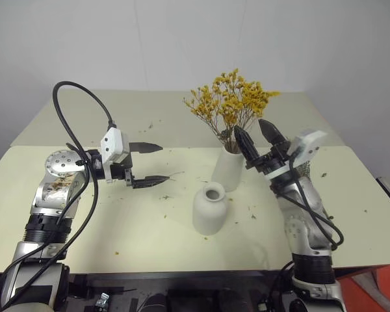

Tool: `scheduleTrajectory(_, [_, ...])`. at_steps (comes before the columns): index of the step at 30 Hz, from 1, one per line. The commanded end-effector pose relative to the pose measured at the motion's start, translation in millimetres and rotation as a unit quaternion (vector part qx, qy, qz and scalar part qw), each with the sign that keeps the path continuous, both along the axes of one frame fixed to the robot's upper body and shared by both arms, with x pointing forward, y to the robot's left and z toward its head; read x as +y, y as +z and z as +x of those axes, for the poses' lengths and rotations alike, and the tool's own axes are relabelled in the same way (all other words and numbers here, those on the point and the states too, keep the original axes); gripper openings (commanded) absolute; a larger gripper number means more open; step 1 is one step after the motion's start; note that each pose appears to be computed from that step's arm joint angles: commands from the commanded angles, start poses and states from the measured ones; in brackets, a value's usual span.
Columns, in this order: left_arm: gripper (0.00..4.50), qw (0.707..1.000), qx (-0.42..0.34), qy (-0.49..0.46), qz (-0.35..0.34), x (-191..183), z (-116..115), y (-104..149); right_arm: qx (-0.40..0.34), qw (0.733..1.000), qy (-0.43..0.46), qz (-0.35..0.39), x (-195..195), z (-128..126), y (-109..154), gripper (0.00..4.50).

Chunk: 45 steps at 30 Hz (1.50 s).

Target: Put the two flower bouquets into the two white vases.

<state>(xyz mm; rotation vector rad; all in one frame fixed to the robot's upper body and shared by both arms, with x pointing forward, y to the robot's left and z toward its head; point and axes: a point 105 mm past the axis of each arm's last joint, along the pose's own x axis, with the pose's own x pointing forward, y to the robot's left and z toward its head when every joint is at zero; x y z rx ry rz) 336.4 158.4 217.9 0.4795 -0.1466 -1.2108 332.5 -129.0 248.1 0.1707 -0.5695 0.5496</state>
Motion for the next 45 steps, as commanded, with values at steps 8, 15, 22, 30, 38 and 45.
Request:
scheduleTrajectory(8, [4.5, 0.999, -0.031, -0.019, -0.013, -6.3, -8.3, 19.2, 0.017, 0.998, -0.046, -0.032, -71.9, -36.9, 22.4, 4.46])
scheduleTrajectory(15, [4.5, 0.998, -0.033, -0.057, 0.014, -19.5, -21.3, 19.6, 0.26, 0.92, -0.164, -0.243, -150.5, -12.3, -43.8, 4.46])
scheduleTrajectory(22, [4.5, 0.995, -0.037, -0.069, 0.057, -23.7, -28.9, 17.9, 0.396, 0.844, -0.194, -0.306, -181.7, -1.9, -75.3, 4.46])
scheduleTrajectory(30, [4.5, 0.993, -0.041, -0.081, 0.07, -29.1, -34.4, 19.3, 0.463, 0.797, -0.162, -0.352, -183.5, 13.3, -91.9, 4.46])
scheduleTrajectory(38, [4.5, 0.991, -0.031, -0.094, 0.087, -34.1, -39.3, 10.9, 0.5, 0.78, -0.155, -0.342, -197.0, 29.0, -103.5, 4.46])
scheduleTrajectory(45, [4.5, 0.991, -0.03, -0.095, 0.092, -35.4, -40.1, 8.5, 0.518, 0.781, -0.137, -0.321, -204.4, 37.0, -110.7, 4.46])
